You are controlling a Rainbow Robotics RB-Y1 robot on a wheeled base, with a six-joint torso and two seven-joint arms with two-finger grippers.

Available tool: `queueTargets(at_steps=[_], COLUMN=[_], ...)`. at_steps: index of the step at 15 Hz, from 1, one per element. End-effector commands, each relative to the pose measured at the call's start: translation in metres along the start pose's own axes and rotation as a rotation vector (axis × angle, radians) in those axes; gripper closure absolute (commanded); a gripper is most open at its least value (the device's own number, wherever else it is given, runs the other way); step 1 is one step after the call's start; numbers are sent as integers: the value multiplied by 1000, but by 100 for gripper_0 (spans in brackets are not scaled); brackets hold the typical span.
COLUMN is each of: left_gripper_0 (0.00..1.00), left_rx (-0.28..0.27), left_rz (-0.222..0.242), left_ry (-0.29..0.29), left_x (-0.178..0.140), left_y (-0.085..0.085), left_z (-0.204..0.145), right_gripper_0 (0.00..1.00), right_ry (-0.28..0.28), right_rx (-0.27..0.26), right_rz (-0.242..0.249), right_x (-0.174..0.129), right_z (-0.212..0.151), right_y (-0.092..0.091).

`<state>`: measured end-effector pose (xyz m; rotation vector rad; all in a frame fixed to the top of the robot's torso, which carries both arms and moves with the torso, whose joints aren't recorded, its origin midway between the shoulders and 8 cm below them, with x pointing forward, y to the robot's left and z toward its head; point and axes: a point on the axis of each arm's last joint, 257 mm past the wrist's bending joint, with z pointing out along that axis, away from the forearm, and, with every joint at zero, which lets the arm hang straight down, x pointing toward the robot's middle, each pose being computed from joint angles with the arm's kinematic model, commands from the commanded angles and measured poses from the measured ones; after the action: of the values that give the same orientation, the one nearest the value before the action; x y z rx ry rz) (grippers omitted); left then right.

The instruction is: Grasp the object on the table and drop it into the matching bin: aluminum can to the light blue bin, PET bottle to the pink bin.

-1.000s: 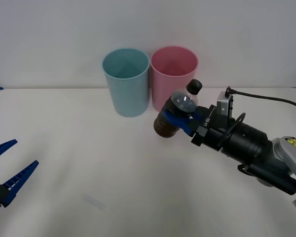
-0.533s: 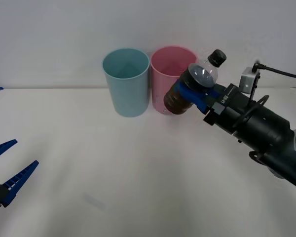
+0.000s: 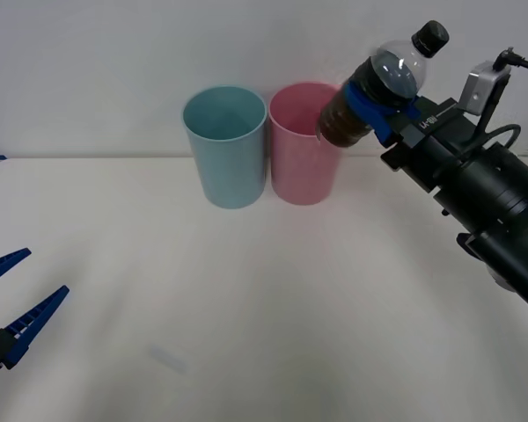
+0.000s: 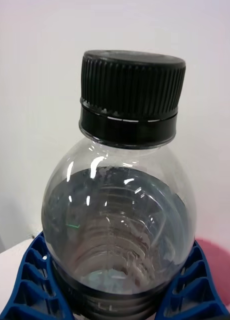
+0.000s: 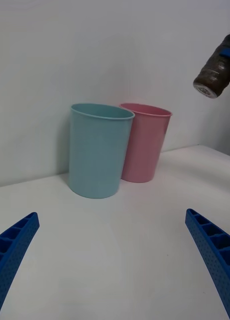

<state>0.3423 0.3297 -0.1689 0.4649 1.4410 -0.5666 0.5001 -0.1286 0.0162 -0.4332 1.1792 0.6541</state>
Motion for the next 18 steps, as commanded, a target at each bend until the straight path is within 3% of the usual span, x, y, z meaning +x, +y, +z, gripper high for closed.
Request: queueTargets(at_steps=[1,4,9,15,18], left_gripper_0=[0,0,0,0,0], left_rx=[0,0,0,0,0], left_rz=[0,0,0,0,0], left_ry=[0,0,0,0,0], left_x=[0,0,0,0,0], left_y=[0,0,0,0,0], left_z=[0,0,0,0,0], right_gripper_0=[100,100,100,100,100], right_ry=[-24,-13,26,48,68], right_rx=[41,100,172,184,143], right_rz=[-30,-90,-141,-152,-136], right_x=[-18,-26,-18,-10,3], right_z=[11,15,15,20,35], right_y=[-15,-46,-85,-99,-100])
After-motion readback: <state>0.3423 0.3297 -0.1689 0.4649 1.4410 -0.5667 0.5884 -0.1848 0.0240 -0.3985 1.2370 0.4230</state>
